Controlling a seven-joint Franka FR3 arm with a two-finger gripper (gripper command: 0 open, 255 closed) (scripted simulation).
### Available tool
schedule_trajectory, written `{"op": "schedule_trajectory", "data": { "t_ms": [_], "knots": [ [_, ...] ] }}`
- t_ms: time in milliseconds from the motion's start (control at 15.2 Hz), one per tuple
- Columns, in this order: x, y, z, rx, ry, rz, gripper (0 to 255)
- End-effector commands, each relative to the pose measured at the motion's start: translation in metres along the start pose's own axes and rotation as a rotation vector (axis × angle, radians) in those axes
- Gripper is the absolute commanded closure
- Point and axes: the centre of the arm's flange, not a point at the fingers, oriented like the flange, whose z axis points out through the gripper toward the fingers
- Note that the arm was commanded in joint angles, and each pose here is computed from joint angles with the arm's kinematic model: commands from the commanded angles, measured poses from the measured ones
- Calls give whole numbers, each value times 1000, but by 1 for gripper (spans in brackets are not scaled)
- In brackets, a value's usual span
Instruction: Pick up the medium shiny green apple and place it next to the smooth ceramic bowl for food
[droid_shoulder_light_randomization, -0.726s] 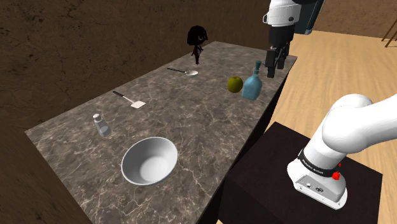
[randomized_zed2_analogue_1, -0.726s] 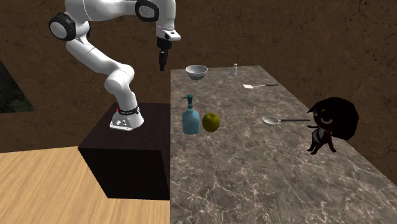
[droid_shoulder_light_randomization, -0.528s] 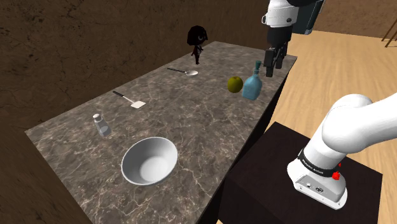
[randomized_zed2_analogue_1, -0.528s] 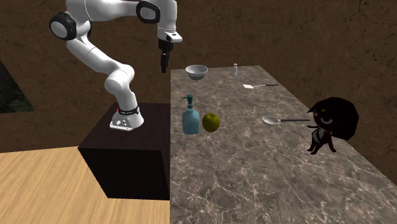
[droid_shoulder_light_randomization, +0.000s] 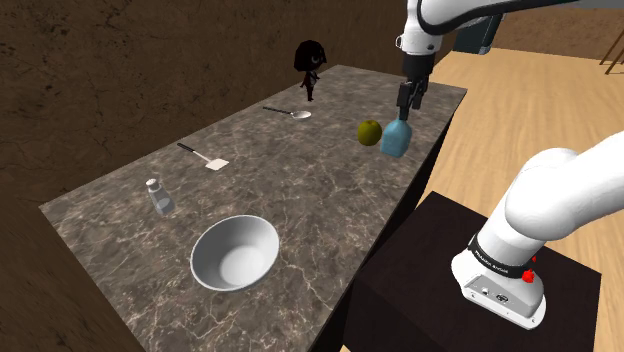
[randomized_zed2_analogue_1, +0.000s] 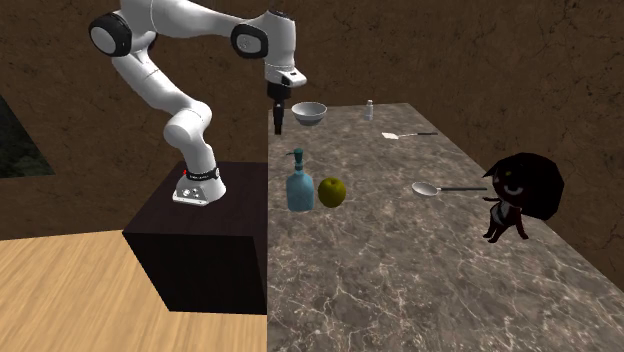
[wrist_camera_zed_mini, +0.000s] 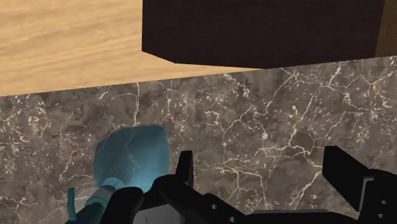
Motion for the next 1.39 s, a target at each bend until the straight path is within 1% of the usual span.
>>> {"op": "schedule_trajectory", "data": {
  "t_ms": [0,1056,1320],
  "knots": [
    [15,18,7,0,19,-13,0],
    [152,144,64,7,156,-109,0],
    [155,143,85,7,156,-109,0]
  ]
}}
